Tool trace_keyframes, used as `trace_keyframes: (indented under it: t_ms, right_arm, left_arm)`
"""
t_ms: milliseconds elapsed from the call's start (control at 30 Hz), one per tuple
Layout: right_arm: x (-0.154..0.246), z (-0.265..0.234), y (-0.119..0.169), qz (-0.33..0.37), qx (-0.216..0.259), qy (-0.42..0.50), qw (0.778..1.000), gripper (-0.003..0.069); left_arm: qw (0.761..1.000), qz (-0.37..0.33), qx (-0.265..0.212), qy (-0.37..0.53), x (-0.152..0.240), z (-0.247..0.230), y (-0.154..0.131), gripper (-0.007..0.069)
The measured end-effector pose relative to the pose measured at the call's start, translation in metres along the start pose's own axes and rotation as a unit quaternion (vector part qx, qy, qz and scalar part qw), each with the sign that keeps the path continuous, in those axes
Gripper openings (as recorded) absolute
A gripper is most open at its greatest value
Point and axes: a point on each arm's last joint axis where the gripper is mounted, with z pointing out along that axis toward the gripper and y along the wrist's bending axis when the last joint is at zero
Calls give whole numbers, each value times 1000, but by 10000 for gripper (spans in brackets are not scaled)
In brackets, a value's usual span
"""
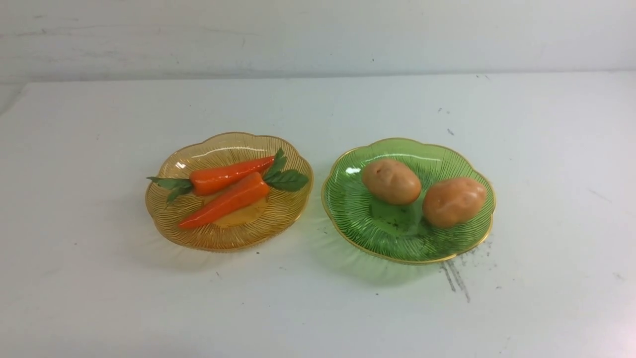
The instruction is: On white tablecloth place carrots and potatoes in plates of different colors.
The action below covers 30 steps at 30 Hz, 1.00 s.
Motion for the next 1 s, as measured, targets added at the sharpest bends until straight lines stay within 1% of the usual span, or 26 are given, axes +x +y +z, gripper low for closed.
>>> trace_keyframes:
  t_ms: [67,100,133,167,233,1000]
  right_arm:
    - [28,-1,-4,-5,22,48,999,-15]
    - [48,-2,-7,-7,35,86,996,-15]
    - [54,-3,-8,-7,38,97,995,-15]
    - [70,-5,-11,-4,53,145,988,-15]
    - [78,-7,-13,7,65,183,981,-15]
    - [79,-8,-12,11,58,189,980,-15]
  left_arm:
    - [1000,0,0,0,0,0,0,-3]
    - [1000,0,0,0,0,0,0,-3]
    - [1000,0,0,0,0,0,0,-3]
    - [1000,-1,0,0,0,0,0,-3]
    - [1000,-1,0,0,0,0,0,-3]
    - [1000,-1,0,0,0,0,0,-3]
